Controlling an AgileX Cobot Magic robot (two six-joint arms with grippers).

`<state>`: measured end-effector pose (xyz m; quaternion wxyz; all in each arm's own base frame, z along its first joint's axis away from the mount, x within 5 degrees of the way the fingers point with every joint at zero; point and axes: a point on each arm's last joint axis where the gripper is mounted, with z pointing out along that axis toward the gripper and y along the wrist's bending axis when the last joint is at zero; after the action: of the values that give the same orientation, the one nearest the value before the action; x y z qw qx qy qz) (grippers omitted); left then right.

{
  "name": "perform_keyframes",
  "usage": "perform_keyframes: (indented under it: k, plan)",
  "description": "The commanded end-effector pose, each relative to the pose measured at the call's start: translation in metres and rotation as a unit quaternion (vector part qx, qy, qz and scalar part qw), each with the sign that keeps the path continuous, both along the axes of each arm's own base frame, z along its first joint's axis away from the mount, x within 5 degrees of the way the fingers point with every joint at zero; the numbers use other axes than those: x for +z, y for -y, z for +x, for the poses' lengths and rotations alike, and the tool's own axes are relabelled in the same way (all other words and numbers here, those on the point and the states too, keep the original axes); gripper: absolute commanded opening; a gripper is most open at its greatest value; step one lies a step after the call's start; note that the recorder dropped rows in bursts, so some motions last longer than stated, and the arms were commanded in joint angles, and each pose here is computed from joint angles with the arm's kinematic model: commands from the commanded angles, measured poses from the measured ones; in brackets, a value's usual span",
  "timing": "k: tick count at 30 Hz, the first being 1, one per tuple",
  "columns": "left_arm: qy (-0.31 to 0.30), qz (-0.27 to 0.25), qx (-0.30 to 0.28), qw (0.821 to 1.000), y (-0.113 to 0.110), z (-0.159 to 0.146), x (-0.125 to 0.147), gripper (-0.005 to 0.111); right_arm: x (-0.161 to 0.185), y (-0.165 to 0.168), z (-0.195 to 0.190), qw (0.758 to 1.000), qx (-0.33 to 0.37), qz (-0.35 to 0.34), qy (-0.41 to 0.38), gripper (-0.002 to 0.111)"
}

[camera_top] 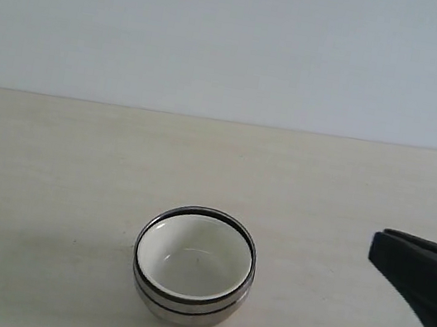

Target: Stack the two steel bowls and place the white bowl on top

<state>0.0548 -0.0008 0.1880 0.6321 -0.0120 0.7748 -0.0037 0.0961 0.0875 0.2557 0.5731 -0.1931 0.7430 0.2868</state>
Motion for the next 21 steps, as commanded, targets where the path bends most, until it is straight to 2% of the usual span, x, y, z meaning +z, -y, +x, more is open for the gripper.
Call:
perform_keyframes:
  k: [1, 4, 7, 13, 14, 21]
  plan:
    - [0.004, -0.008, 0.002, 1.0, 0.0, 0.0, 0.0, 0.004, -0.011, 0.028, -0.001, 0.997, -0.079, -0.018, -0.006, 0.0]
    - [0.004, -0.008, 0.002, 1.0, 0.0, 0.0, 0.0, 0.004, -0.017, 0.05, -0.006, 0.987, -0.16, 0.0, 0.023, 0.0]
    - [0.004, -0.008, 0.002, 1.0, 0.0, 0.0, 0.0, 0.004, -0.023, 0.064, -0.016, 0.975, -0.213, 0.019, 0.06, 0.0]
    - [0.004, -0.008, 0.002, 1.0, 0.0, 0.0, 0.0, 0.004, -0.043, 0.075, -0.035, 0.961, -0.25, 0.044, 0.107, 0.0]
    - [0.004, -0.008, 0.002, 1.0, 0.0, 0.0, 0.0, 0.004, -0.04, 0.077, -0.041, 0.956, -0.255, 0.057, 0.133, 0.0]
    - [0.004, -0.008, 0.002, 1.0, 0.0, 0.0, 0.0, 0.004, -0.047, 0.078, -0.04, 0.953, -0.281, 0.021, 0.111, 0.0]
